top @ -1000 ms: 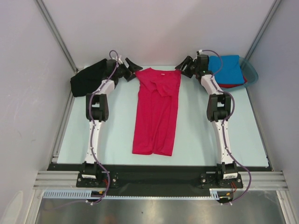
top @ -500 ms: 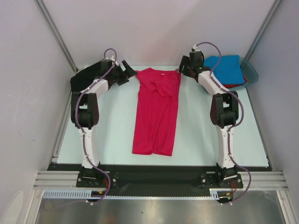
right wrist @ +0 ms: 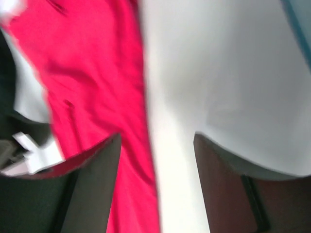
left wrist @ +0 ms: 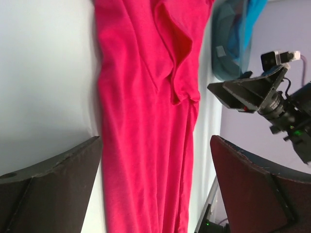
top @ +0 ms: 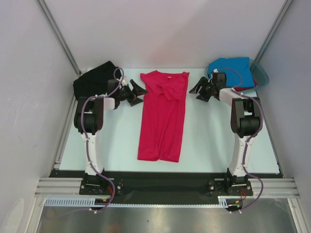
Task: Fold and stack the t-shirts
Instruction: Fold the tshirt
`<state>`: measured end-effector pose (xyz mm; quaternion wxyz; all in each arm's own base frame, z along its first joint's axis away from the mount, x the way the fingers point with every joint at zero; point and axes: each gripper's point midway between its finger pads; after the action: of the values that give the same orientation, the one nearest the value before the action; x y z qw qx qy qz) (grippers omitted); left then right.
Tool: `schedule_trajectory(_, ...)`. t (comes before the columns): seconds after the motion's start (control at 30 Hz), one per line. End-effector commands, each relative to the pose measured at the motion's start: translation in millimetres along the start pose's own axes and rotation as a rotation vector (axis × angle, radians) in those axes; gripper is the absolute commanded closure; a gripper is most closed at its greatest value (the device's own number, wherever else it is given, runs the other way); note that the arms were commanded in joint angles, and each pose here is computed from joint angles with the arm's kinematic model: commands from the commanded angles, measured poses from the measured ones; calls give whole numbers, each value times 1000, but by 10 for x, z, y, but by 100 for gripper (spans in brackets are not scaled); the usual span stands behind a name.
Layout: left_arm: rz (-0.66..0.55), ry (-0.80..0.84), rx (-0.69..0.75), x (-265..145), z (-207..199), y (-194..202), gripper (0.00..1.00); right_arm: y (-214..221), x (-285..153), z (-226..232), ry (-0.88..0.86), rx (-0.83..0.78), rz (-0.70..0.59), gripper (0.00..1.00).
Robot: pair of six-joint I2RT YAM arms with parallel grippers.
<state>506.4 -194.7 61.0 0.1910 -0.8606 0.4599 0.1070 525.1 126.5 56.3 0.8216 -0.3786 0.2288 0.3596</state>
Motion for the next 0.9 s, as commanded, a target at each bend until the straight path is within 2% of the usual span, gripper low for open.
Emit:
schedule_trajectory(0.0,31,101,15,37,-133,52,1,5,-41,251,-169,63,21,33)
schedule_trajectory(0.37,64,127,-39,100,35,175,6,595,225,41,-222,175,152,34)
schedule_trajectory(0.7,83,165,-90,86,123,409,23,1140,382,31,-235,238,260,36)
schedule_trajectory(0.87,103,157,-111,96,191,562,33,1354,457,99,-257,247,297,42)
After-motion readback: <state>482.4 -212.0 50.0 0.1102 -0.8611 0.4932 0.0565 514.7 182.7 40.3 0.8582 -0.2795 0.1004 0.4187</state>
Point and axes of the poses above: each gripper's point midway between its finger pads, its own x axis out along the fingers, its own z axis along the line the jaws close on, y = z × x, and after that the axes turned 3 degrees about -x, right-handed
